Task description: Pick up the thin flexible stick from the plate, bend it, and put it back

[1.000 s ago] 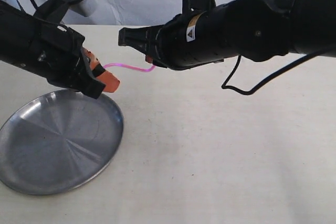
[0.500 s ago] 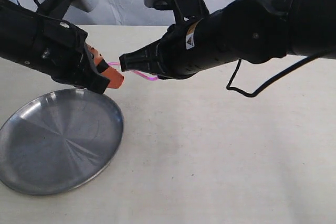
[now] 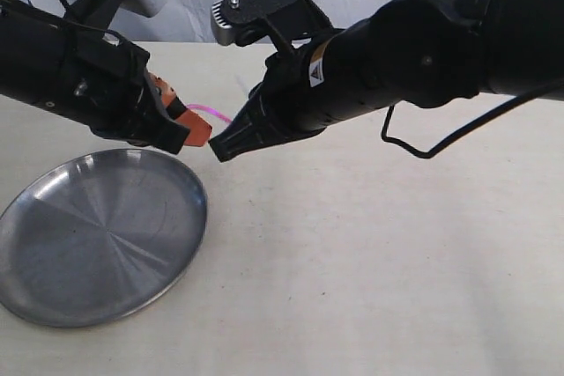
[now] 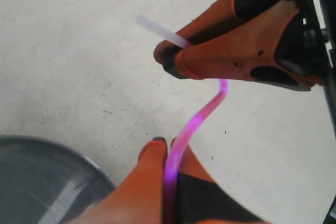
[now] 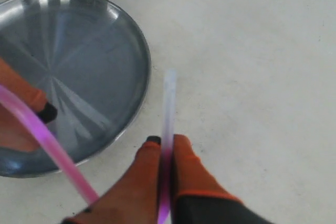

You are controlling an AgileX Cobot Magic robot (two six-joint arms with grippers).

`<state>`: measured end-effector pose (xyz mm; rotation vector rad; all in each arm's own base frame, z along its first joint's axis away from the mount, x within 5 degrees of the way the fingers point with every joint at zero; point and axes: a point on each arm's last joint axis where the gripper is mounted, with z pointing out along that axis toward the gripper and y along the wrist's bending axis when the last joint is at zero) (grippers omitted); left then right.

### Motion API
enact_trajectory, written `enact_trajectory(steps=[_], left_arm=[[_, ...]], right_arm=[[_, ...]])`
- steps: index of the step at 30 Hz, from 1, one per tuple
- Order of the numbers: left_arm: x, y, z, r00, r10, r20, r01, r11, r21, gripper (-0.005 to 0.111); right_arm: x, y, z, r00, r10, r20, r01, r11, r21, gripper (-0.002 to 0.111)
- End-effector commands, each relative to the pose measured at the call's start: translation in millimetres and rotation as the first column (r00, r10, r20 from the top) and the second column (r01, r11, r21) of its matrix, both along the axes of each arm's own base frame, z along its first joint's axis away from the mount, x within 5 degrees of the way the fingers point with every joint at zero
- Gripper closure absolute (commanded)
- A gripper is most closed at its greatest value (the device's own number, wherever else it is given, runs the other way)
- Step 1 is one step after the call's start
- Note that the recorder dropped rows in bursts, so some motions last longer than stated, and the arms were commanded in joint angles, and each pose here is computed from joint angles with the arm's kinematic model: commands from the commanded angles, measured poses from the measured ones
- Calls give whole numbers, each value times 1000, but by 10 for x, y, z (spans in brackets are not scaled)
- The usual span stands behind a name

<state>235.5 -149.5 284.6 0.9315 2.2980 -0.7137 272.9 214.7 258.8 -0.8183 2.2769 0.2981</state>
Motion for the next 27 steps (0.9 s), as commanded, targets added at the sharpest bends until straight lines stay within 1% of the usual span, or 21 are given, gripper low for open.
enact_trajectory(steps=[1,7,10,13,15,19,22,23,24,25,27], left_arm=[[93,6,91,994,99,47,-97,994,-56,107],[93,5,92,994,101,44,-98,993,-59,107],[95,6,93,994,103,46,-100,993,-59,107],[98,8,92,993,104,51,-101,993,-56,107],[100,11,91,993,104,55,-101,994,-53,107],[100,11,91,993,101,57,-98,994,-51,107],[111,13,95,992,110,66,-107,993,-53,107],[113,14,95,991,111,68,-108,993,-54,107],[115,14,96,991,113,70,-109,993,-54,107],[115,14,96,991,113,70,-109,993,-54,107],[116,15,97,991,114,71,-111,992,-54,107]], right_arm=[[-52,-68,-81,996,85,-22,-88,985,-152,109],[-52,-64,-79,996,89,-20,-91,985,-148,109],[-63,-48,-79,998,42,-53,-47,994,-95,109],[-61,-36,-72,988,-92,-121,93,996,6,109],[-50,-27,-61,965,-195,-174,211,974,82,109],[-31,-10,-40,915,-312,-255,363,913,184,109],[-32,-11,-75,828,-420,-371,528,807,265,109],[-46,-22,-129,787,-453,-418,587,758,284,109],[-62,-35,-187,734,-485,-474,654,694,302,109],[-71,-43,-231,678,-507,-532,717,617,326,109],[-96,-64,-338,601,-508,-617,793,478,378,109]])
